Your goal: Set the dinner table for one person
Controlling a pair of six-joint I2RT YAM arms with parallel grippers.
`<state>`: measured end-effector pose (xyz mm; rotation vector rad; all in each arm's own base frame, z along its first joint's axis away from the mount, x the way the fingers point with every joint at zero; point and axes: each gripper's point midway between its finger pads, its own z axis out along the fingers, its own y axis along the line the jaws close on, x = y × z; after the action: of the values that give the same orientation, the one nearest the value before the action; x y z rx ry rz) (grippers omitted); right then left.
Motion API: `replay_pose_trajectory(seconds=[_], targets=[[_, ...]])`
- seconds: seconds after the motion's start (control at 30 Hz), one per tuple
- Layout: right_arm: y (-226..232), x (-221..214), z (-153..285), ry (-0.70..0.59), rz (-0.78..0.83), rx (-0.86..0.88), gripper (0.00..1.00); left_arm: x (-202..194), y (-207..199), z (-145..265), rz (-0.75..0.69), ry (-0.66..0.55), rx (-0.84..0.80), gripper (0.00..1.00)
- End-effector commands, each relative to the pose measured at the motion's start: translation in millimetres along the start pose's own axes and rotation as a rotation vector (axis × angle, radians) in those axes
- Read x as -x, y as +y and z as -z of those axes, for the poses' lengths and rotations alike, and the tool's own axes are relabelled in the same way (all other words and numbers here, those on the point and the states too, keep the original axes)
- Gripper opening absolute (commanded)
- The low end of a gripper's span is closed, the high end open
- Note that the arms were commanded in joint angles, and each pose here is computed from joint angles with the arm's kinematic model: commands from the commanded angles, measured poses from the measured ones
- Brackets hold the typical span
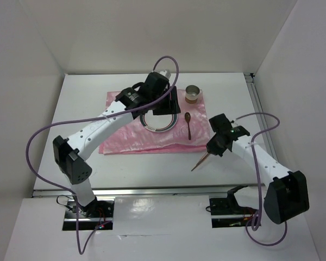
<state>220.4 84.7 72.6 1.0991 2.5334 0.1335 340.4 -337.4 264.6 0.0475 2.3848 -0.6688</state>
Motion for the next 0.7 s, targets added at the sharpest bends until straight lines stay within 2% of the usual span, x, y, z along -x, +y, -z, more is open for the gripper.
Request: replay_pose_trajectory(seconds=[0.0, 0.03, 0.2, 0.37, 0.5, 0.67], targets=[[38.8, 41.1, 20.4, -0.134, 0.165, 0.066, 0.0, 27.6, -0.5, 30.8, 0.0, -0.087, -0.038, 0.68], [47.3, 48.2, 21.7, -0.152, 0.262, 0.081, 0.0, 27.7, -0.4, 30.8, 0.0, -0.088, -0.038, 0.68], [117.3, 79.0, 18.6, -0.176, 0.546, 0.155, 0.0, 35.2, 11.6, 38.2, 0.02, -0.099, -0.025, 0.68], [157.3, 78.4, -15.0, -0.086, 0.818, 0.166, 0.0, 39.5, 28.3, 42.9, 0.042, -0.11, 0.001, 0.68], [168.8, 78.4, -44.7, -0.079, 0.928, 0.174, 0.0, 33.9, 37.3, 44.6, 0.048, -0.098, 0.02, 0.68], [171.3, 68.1, -75.8, -0.015, 0.939, 0.156, 0.0, 33.7, 48.6, 50.0, 0.062, -0.103, 0.036, 0.68]])
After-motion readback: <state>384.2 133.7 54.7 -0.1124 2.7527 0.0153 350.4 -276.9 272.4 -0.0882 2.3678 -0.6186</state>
